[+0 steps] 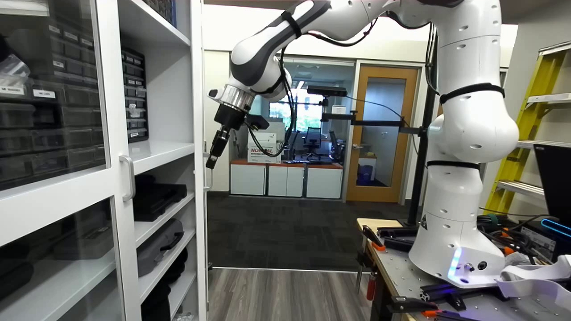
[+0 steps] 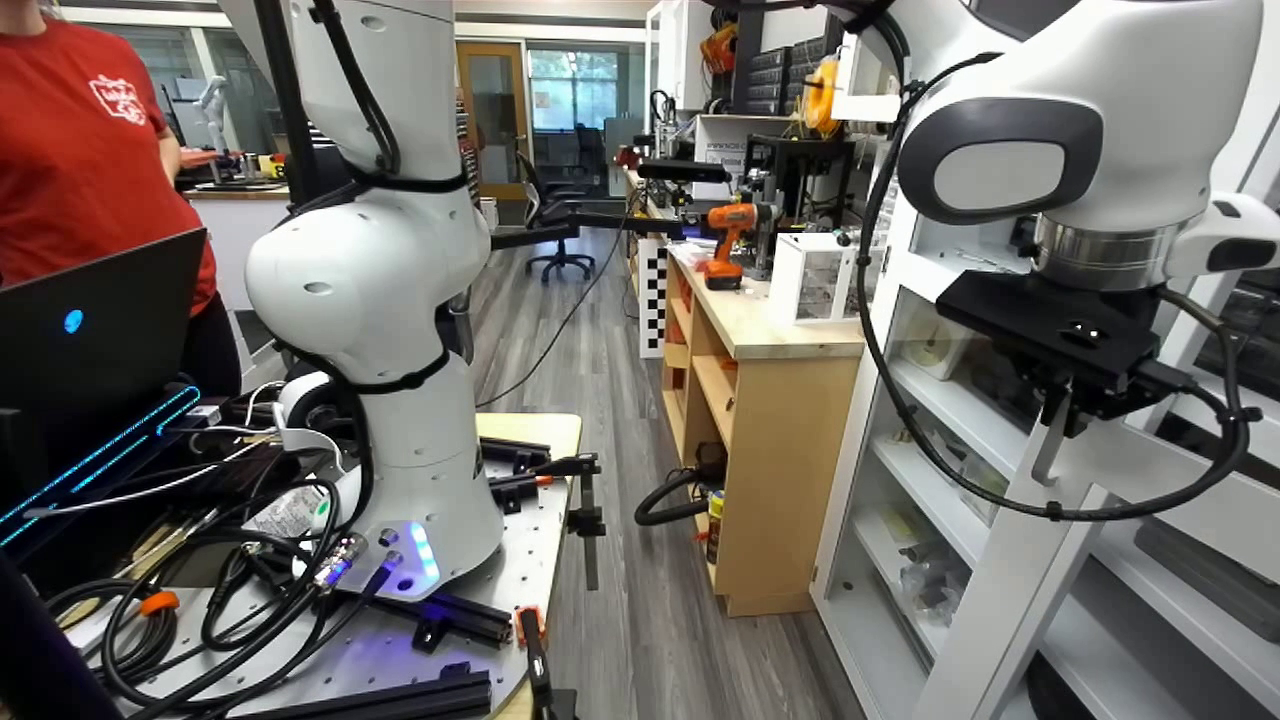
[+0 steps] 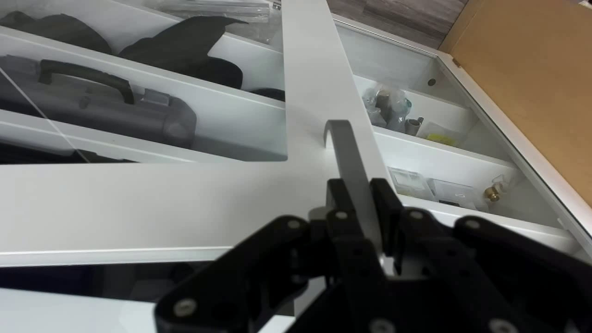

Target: Open the right cabinet door

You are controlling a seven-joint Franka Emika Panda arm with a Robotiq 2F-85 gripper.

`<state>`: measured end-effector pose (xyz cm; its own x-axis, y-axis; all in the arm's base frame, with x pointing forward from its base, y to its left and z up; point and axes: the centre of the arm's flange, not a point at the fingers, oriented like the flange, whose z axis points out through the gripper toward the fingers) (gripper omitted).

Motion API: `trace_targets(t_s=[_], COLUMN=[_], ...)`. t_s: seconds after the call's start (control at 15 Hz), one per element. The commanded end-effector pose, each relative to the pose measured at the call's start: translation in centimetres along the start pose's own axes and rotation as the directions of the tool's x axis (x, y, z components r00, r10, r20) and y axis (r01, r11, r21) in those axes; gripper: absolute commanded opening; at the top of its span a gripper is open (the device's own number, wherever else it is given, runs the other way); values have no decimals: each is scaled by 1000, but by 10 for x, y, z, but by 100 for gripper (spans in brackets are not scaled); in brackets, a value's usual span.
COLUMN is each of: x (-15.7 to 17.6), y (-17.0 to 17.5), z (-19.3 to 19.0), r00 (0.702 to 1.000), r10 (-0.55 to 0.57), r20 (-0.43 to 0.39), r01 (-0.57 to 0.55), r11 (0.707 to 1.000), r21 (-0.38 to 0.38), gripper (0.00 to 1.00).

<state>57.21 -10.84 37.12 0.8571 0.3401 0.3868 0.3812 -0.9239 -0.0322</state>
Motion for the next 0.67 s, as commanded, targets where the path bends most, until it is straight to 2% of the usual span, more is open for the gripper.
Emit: trace_targets(t_s=[0.0,0.13,0.2,0.33,0.47,0.53,0.6], x=[-17,-18,-18,-20,-21,-1,-10], y=[37,37,36,39,43,-1,7], z=[-39,-40,-40,-41,-39,-18,-6], r00=[995,995,993,990,995,997,997], r10=[93,103,118,135,95,65,80], r20=[-22,-16,-11,-28,-39,-46,2], r01=[-94,-104,-118,-138,-97,-67,-80], r11=[992,991,989,984,994,996,997], r21=[-89,-87,-90,-110,-48,-59,-19], gripper=[4,4,41,47,58,65,71])
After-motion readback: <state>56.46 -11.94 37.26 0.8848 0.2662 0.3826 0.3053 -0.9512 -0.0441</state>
